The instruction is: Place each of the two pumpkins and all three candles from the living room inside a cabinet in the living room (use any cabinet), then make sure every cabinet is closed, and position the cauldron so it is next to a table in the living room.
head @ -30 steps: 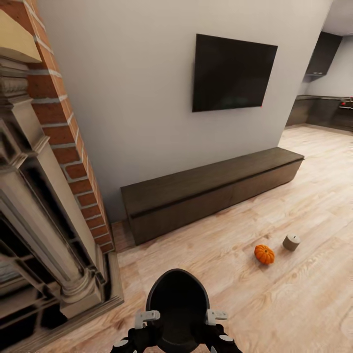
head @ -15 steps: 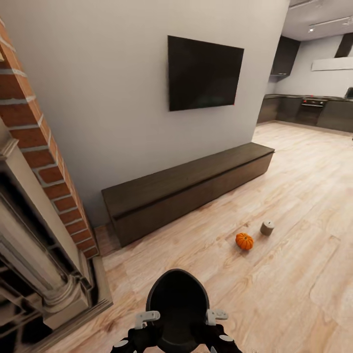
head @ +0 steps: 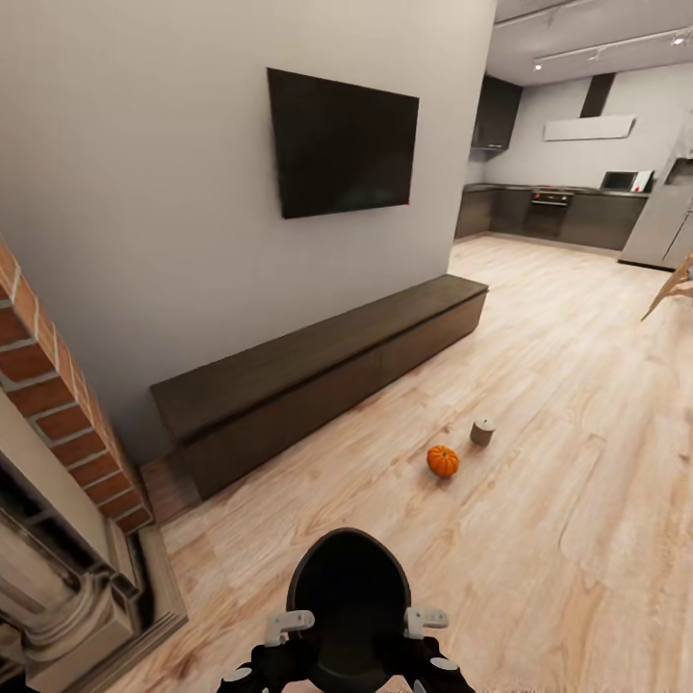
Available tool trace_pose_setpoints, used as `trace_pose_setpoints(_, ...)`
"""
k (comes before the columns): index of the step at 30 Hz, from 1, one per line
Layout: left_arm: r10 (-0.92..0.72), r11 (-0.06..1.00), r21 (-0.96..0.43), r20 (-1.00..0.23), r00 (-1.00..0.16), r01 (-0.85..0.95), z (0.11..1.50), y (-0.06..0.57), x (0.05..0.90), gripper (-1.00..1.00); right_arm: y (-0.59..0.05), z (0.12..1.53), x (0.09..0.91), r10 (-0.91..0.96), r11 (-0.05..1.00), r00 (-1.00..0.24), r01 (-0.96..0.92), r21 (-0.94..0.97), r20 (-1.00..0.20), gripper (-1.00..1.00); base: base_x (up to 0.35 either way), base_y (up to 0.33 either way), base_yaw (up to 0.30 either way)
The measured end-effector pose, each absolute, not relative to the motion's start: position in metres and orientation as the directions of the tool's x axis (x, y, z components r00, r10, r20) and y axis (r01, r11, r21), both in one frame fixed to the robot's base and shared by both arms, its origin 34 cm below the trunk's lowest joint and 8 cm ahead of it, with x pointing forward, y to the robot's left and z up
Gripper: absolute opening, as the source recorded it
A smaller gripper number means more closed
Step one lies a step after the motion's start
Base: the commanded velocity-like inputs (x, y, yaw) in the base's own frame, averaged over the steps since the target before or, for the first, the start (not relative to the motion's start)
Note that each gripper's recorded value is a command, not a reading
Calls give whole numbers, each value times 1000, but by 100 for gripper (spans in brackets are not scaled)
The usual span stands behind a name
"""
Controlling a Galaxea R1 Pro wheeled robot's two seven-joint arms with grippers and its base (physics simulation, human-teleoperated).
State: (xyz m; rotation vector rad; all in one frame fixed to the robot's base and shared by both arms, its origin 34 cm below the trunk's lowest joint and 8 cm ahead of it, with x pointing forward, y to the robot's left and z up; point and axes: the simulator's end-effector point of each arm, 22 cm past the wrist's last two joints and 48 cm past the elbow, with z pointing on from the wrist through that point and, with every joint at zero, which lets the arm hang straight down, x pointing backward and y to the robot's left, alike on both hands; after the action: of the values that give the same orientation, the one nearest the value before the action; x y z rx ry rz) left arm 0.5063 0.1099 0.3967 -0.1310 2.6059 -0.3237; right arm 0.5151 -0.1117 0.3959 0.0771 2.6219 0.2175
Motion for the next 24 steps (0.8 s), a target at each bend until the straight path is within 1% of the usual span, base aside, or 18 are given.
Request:
trace_pose_setpoints(10, -155, 967, -253, -475, -866, -34, 396, 110, 506, -100, -112, 396, 515, 93, 986, -872, 12, 168, -481, -100, -6, 3, -281)
trace_pose_setpoints(17, -155, 967, -253, -474, -867, -34, 396, 110, 506, -100, -112, 396, 515, 94, 986, -872, 13, 168, -481, -100, -58, 81, -281)
trace_pose_setpoints(24, -155, 967, -253, -475, -866, -34, 396, 110, 506, -100, -112, 396, 515, 93, 986, -872, 13, 168, -481, -100, -4, 17, -281)
